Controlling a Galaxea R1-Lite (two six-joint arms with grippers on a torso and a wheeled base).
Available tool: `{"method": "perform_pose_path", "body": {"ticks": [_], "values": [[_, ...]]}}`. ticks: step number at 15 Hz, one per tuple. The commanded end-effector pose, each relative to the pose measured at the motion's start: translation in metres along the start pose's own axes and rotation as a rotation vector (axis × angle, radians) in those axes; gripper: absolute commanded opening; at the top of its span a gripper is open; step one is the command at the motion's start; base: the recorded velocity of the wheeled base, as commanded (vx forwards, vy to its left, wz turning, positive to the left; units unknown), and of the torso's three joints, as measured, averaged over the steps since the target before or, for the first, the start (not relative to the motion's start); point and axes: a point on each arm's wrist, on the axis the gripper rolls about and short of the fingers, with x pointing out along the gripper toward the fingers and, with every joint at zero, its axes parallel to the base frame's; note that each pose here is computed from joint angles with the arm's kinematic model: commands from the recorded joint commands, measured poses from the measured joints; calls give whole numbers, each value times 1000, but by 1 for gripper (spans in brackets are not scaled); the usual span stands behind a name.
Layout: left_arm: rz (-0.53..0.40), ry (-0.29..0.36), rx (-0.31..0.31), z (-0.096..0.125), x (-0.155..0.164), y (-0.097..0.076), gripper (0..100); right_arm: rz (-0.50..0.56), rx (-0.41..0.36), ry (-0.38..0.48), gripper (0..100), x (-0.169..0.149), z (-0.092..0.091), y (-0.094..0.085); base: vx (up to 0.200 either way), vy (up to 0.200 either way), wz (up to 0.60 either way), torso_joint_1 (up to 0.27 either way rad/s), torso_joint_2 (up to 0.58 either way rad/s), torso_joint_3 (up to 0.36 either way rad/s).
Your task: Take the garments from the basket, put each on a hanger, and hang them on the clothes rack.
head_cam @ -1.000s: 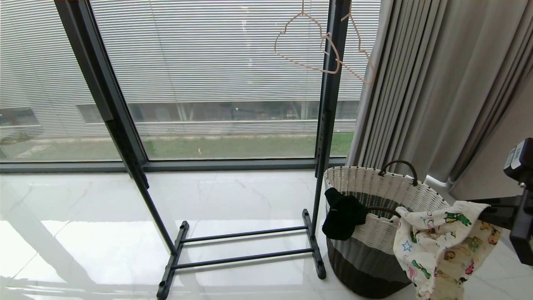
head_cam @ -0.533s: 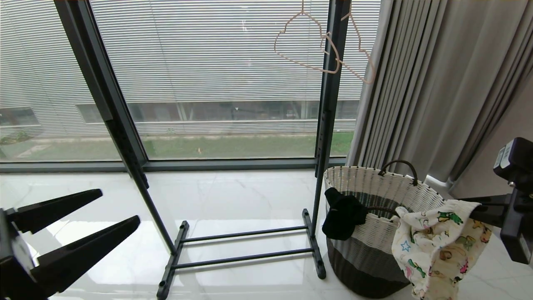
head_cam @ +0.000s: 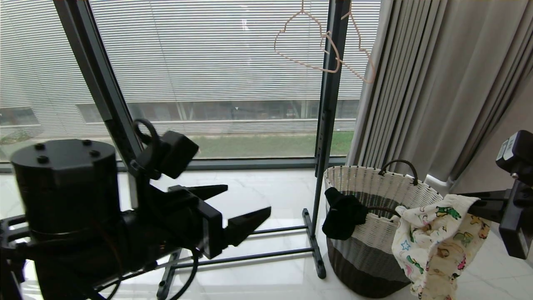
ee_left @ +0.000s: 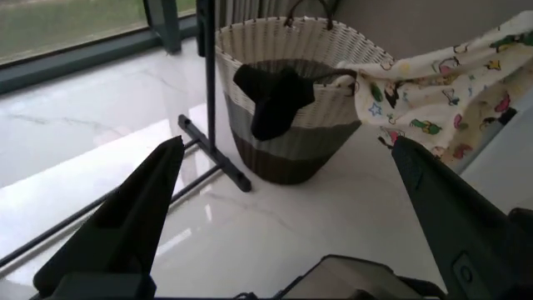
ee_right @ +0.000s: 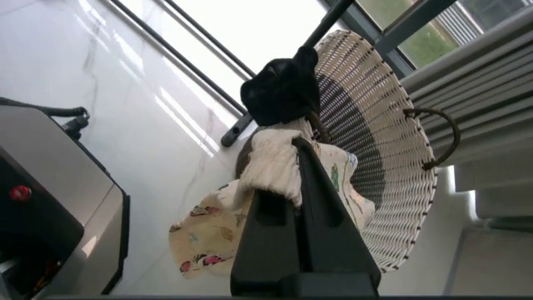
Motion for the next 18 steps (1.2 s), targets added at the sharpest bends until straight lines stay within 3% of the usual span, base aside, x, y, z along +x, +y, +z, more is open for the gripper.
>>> {"method": "perform_pose_path", "body": {"ticks": [1, 3, 5, 7, 10, 13, 18], "values": [[-139, 133, -8, -24, 42, -53, 100, -7, 3, -16, 0, 0, 2, -1, 0, 0, 0, 0, 0, 0], [-231, 149, -24, -38, 69, -96, 100, -12, -1, -30, 0, -2, 4, -1, 0, 0, 0, 0, 0, 0], [-281, 93, -40, -52, 110, -127, 100, -8, -9, -46, 0, -6, 5, 1, 0, 0, 0, 0, 0, 0], [-254, 43, -41, -66, 150, -144, 100, -8, -11, -53, 0, -9, 5, 2, 0, 0, 0, 0, 0, 0], [-285, -4, -43, -69, 190, -171, 100, -6, -12, -53, 0, -9, 5, 3, 0, 0, 0, 0, 0, 0], [-285, 2, -37, -83, 214, -178, 100, -9, -13, -59, 0, -11, 5, 3, 0, 0, 0, 0, 0, 0], [-256, 46, -15, -108, 233, -176, 100, 7, -23, -70, 0, -11, 7, 6, 0, 0, 0, 0, 0, 0]]}}
